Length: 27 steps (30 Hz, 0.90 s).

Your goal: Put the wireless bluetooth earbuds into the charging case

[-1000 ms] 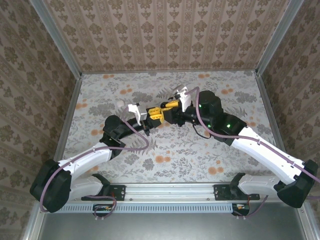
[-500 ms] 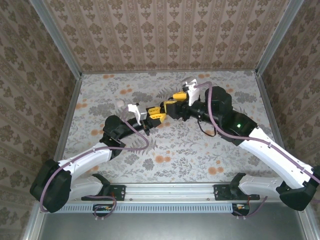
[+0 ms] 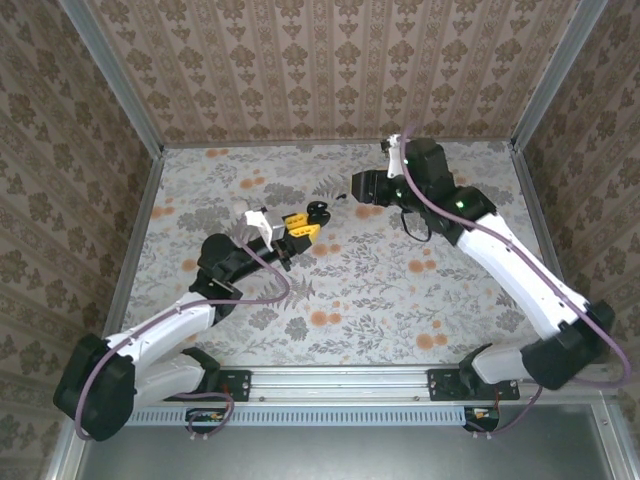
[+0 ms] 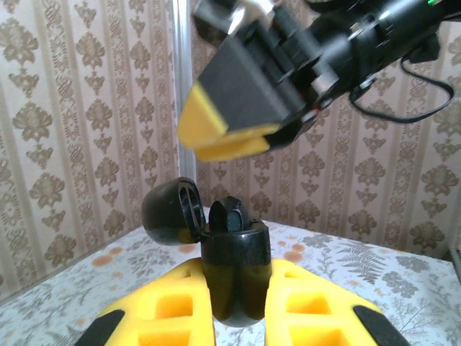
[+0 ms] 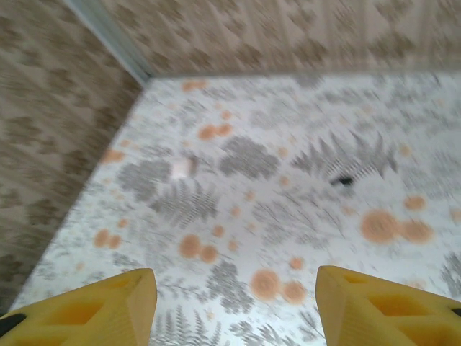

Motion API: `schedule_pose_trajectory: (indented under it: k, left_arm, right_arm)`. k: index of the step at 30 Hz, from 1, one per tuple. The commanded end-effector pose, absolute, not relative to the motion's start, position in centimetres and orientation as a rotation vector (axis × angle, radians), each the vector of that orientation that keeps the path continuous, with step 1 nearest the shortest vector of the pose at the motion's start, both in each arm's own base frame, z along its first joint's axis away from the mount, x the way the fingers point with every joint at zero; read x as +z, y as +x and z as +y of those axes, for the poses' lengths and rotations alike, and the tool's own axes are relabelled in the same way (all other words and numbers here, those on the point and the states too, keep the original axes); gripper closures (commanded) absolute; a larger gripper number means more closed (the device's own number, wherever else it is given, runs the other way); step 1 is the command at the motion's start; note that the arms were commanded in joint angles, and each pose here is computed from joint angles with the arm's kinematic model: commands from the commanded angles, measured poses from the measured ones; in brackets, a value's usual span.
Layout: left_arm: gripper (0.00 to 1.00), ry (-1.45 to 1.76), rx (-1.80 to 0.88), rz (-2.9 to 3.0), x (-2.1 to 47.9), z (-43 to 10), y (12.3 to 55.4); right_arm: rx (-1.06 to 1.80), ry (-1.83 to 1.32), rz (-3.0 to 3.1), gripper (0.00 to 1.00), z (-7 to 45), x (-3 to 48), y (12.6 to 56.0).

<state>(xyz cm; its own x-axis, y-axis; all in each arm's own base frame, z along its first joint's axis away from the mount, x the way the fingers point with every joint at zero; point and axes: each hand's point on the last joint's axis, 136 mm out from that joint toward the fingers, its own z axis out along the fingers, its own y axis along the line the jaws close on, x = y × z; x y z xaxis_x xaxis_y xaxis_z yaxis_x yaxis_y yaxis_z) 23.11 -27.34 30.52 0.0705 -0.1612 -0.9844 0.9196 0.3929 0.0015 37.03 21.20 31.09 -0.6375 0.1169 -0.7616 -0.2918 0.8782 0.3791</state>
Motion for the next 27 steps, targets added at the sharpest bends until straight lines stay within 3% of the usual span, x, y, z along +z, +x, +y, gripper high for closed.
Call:
schedule_pose_trajectory:
  k: [1, 14, 27]
  left_arm:
    - [1.0, 0.789, -0.915, 1.246, 29.8, -26.4, 23.7]
    - [1.0, 0.757, -0.876, 1.3, 27.9, -24.9, 25.2]
    - [1.0, 0.748, -0.887, 1.321, 26.8, -24.7, 25.8]
  right_arm:
    - [0.548, -0.024, 2.359, 0.4, 20.1, 26.9, 38.6]
    - [0.503, 0.133, 2.618, 0.5, 22.9, 15.2, 47.4]
    - [0.357, 0.232, 2.746, 0.59, 23.6, 7.0, 51.7]
